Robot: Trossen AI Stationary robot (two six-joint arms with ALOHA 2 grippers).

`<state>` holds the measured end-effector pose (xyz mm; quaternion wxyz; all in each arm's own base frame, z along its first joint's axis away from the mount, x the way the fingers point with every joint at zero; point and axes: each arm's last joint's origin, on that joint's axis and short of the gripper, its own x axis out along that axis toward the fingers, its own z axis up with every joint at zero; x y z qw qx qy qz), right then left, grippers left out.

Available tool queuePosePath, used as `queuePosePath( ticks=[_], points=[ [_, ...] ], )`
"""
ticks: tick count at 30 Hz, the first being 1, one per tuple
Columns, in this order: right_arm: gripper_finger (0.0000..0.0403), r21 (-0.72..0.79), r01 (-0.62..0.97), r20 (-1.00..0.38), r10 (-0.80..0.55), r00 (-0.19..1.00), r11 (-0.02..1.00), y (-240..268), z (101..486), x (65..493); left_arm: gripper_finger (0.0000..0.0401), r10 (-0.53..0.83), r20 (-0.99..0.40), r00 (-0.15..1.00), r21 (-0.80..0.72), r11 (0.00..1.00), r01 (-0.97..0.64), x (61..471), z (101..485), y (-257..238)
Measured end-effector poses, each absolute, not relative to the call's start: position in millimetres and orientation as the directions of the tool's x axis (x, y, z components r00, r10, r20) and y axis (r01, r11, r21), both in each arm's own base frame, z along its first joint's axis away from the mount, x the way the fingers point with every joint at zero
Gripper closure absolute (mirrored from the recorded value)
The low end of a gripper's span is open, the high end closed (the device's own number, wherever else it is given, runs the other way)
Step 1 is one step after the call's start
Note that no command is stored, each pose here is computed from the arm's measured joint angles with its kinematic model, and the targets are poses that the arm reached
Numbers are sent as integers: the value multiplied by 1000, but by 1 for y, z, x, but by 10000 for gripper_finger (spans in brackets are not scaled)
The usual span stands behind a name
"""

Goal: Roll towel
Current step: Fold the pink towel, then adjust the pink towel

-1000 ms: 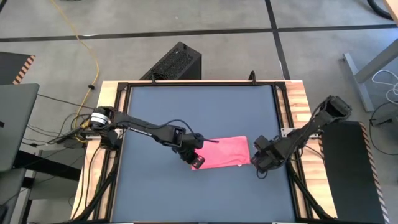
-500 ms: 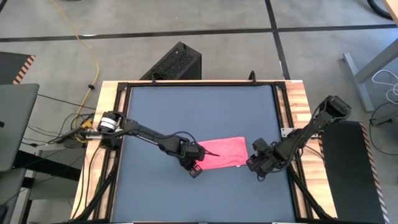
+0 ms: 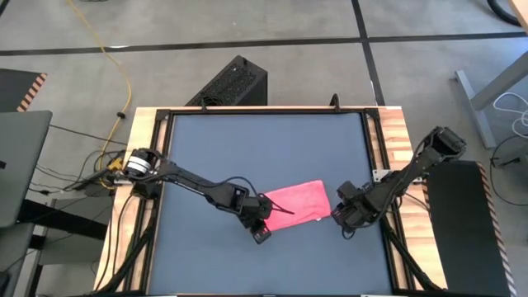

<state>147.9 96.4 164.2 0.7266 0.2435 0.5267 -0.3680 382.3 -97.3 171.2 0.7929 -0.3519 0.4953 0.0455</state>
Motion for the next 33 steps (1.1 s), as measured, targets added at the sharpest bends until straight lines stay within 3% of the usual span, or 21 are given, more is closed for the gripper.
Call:
queuePosePath(
  ticks=[7,14,20,33],
  points=[
    [163,-211,747,-932,-359,39,630,87,165,136,260,-291,-814,503,-544,685,-484,383,172,-97],
    [163,-210,741,-930,-364,49,638,75,157,140,237,-353,-797,490,-590,628,-508,382,174,-105],
    [163,-190,724,-939,-339,64,663,67,149,146,231,-472,-673,569,-731,543,-414,388,190,-120],
    [163,-177,718,-941,-330,78,673,63,139,144,231,-285,-731,620,-656,542,-525,385,195,-106]
  ],
)
